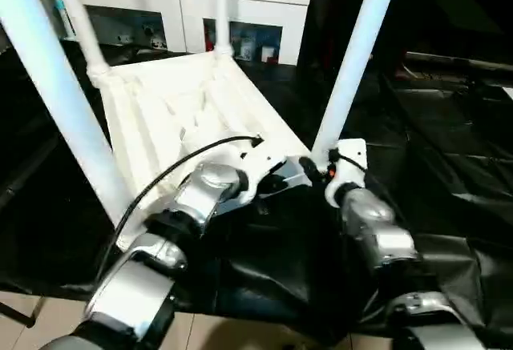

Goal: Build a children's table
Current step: Rotate leg to tighten

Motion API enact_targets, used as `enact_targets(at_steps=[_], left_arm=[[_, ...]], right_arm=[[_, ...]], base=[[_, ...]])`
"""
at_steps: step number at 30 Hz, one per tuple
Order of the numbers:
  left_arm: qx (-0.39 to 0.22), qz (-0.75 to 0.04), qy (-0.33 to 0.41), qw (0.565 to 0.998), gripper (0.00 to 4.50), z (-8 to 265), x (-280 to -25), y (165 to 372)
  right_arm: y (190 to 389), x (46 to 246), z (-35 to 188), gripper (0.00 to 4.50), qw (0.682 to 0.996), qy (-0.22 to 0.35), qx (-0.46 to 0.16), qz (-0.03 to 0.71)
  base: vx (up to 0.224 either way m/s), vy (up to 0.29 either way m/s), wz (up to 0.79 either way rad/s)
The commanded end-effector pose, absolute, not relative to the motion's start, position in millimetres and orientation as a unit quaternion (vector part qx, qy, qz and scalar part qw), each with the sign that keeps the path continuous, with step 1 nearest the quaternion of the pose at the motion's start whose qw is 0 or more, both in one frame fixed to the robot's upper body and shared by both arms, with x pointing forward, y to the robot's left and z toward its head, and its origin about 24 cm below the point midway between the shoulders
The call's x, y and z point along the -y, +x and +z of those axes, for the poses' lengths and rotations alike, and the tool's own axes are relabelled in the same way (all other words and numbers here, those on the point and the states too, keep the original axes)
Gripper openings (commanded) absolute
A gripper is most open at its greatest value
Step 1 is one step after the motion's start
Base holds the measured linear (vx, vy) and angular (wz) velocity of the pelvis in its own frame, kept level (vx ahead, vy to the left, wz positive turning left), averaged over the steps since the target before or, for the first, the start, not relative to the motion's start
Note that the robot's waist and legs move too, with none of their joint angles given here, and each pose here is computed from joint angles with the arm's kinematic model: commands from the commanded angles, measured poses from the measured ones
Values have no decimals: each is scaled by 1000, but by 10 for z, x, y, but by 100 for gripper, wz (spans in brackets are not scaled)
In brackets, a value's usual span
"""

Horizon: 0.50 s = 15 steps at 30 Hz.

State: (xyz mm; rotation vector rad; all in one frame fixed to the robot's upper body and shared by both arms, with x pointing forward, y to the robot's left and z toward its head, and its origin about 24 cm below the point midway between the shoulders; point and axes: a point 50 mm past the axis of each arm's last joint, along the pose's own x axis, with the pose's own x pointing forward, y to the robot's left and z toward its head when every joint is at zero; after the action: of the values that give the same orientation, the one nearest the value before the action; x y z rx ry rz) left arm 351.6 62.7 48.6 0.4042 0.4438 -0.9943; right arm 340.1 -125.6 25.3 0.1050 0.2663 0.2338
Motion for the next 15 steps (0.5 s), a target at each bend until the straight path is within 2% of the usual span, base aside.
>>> enact_targets(at_steps=[1,3,5,8,10,12,14,15], left_arm=[[-223,-432,200,850,0,421,-743,3550],[-224,-433,201,850,0,418,-742,3550],[-219,-438,205,847,0,421,-749,3550],[-213,-446,208,844,0,426,-752,3543],[-208,-462,211,836,0,418,-744,3517],[-200,-481,215,826,0,417,-737,3487],[-197,-486,216,823,0,418,-736,3479],[-193,-499,217,817,0,419,-734,3460]], right_arm=[[3412,1181,288,262,981,58,-119,141],[3416,1175,306,262,981,58,-113,144],[3413,1163,392,318,980,68,-81,171],[3382,1164,453,340,974,65,-65,208],[3316,1227,494,375,965,50,-61,252],[3200,1379,537,380,946,35,-70,313],[3161,1421,548,380,940,30,-74,333],[3090,1530,564,380,929,7,-79,361]], base=[[0,0,0],[0,0,0],[0,0,0],[0,0,0],[0,0,0],[0,0,0],[0,0,0],[0,0,0]])
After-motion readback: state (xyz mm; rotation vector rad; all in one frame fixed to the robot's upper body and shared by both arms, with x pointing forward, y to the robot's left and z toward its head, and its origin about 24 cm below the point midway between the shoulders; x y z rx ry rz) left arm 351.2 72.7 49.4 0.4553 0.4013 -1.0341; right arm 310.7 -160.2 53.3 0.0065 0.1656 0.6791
